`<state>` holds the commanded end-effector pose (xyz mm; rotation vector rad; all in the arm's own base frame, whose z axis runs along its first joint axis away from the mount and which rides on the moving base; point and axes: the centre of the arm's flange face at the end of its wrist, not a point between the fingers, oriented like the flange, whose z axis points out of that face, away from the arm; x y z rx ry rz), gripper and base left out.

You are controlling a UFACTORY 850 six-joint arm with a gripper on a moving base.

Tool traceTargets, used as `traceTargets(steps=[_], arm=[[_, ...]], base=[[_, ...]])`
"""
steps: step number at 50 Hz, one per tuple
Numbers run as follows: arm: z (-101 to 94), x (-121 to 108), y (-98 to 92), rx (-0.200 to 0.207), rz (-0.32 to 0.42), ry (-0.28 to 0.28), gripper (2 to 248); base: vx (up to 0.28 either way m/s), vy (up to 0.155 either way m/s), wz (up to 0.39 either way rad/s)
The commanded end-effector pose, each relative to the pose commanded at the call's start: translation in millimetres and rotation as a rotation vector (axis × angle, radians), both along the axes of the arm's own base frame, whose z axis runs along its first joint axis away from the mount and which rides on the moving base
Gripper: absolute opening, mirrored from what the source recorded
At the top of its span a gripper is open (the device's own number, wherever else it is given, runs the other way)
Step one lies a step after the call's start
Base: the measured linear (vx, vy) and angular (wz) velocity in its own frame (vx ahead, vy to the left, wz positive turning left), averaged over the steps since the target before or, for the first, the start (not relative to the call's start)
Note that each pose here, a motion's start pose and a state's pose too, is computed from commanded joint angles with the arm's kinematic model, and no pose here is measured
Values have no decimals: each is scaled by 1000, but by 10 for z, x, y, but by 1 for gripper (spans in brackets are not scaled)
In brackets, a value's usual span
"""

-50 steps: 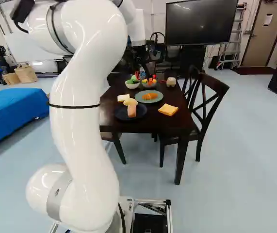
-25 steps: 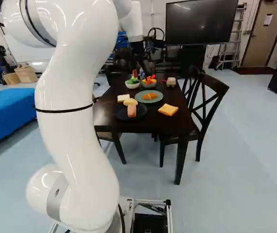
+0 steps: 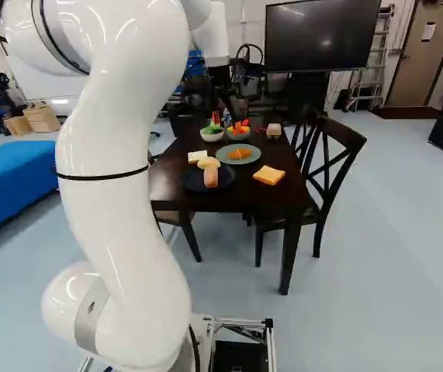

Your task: Move the croissant to the empty plate

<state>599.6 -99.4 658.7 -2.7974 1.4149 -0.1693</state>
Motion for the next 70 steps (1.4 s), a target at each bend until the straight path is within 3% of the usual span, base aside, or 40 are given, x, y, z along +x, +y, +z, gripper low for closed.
traceTargets(steps=[38,70], arm=[[0,0,0,0,0,0,247],[0,0,0,0,0,0,247]], base=[[-14,0,1],[-132,2,14]])
